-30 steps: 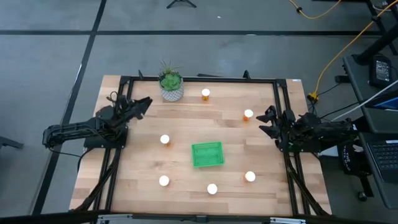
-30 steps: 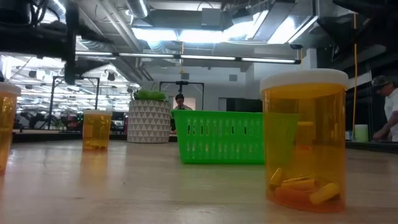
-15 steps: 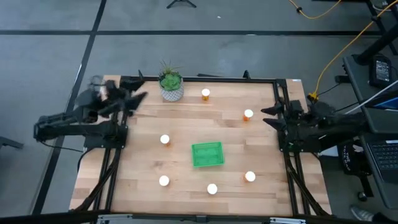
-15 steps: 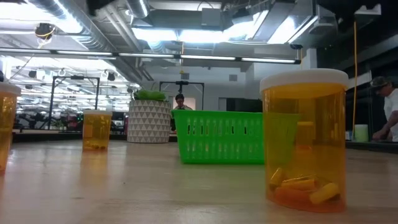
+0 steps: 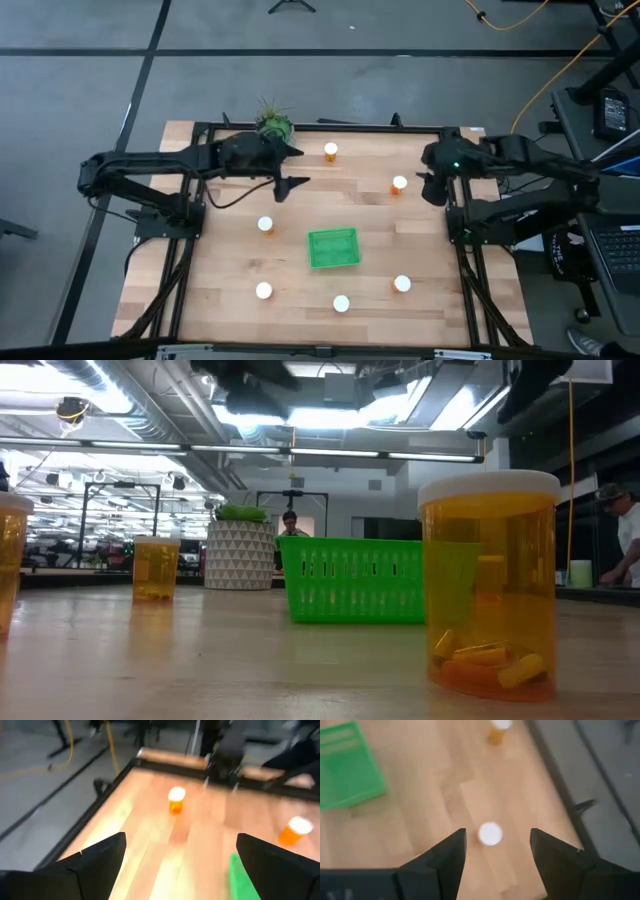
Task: Pick and place pill bottles into a basket
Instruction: Put the orange pill bottle into the green bin
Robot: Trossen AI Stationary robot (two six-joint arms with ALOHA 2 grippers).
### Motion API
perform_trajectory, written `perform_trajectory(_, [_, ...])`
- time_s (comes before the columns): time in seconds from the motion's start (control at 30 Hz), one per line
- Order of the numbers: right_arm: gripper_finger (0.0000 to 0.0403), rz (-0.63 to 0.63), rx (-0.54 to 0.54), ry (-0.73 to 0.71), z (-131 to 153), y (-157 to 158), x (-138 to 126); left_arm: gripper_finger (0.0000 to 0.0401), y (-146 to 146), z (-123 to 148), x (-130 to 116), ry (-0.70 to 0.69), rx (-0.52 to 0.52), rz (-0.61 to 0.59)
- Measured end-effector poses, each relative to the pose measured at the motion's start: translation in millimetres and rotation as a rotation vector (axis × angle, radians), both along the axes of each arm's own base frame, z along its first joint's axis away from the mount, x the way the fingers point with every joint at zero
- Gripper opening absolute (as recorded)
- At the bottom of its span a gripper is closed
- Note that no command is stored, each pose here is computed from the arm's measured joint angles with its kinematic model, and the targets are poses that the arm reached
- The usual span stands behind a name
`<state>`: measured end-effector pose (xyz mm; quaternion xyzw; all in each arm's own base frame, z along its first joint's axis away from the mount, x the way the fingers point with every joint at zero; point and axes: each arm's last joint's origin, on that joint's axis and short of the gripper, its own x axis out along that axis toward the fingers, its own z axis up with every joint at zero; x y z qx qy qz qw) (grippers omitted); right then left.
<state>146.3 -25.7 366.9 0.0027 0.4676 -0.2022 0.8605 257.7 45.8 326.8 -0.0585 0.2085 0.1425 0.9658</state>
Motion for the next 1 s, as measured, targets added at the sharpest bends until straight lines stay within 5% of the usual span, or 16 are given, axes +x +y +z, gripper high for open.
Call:
perform_trajectory(0.17, [0.0256,0.026,0.116,0.024,-18.7,-14.1,5.5,0.0373,-7.8,-8.9,-8.4,0.114,-0.068,0.011])
perform_trajectory(0.4, [0.0356,-0.017,0.157,0.068,-65.2,-31.5,19.6,0.0373,-18.4,4.4,-40.9,0.134,-0.052,0.131])
perform_trajectory(0.67, [0.0386,-0.015,0.133,-0.014,-85.9,-44.4,46.8,0.0373,-24.8,40.9,-78.8,-0.256,0.015,0.174])
perform_trajectory(0.83, [0.0386,-0.002,0.108,-0.043,-85.2,-49.3,51.2,0.0373,-25.0,11.5,-102.2,-0.286,-0.013,0.225])
perform_trajectory(1.0, [0.0386,-0.028,0.191,-0.017,-88.4,-52.2,45.3,0.0373,-25.2,-6.1,-114.6,-0.402,-0.057,0.251])
